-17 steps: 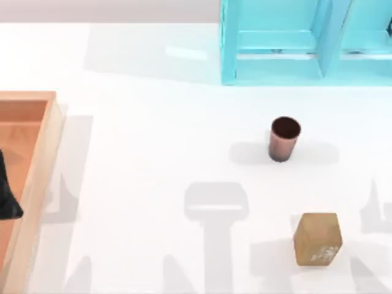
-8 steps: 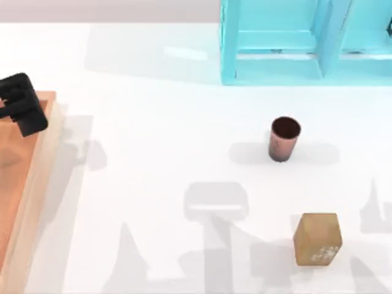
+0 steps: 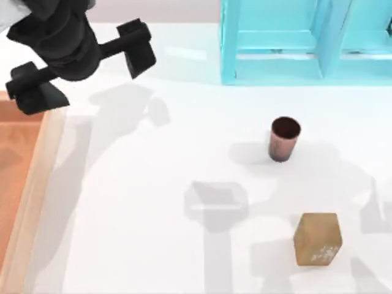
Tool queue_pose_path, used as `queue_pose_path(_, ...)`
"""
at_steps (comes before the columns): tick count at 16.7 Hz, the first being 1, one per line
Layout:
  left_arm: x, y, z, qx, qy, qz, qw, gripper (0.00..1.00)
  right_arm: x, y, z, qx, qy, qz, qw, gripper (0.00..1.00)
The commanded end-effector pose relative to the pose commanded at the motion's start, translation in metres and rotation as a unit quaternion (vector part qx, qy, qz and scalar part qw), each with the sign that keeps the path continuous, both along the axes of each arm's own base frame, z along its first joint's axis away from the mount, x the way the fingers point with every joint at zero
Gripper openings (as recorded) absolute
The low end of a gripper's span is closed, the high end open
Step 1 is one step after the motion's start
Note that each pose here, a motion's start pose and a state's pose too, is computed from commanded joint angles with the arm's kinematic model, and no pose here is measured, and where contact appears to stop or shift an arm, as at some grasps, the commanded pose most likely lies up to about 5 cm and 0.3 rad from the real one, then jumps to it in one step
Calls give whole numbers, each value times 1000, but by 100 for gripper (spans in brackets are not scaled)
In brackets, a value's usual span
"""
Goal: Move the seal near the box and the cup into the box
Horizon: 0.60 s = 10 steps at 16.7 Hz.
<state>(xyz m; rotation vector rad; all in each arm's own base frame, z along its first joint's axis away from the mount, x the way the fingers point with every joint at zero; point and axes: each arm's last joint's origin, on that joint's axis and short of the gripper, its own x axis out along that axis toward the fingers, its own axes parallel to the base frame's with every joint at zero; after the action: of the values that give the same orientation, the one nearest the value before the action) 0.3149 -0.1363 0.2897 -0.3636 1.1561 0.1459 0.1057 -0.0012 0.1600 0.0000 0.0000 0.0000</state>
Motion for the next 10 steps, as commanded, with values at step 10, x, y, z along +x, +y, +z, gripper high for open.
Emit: queue_pose_path(10, 6, -202, -53, 50, 155, -78, 984, 100, 0, 0, 0, 0, 0, 0, 1000, 100)
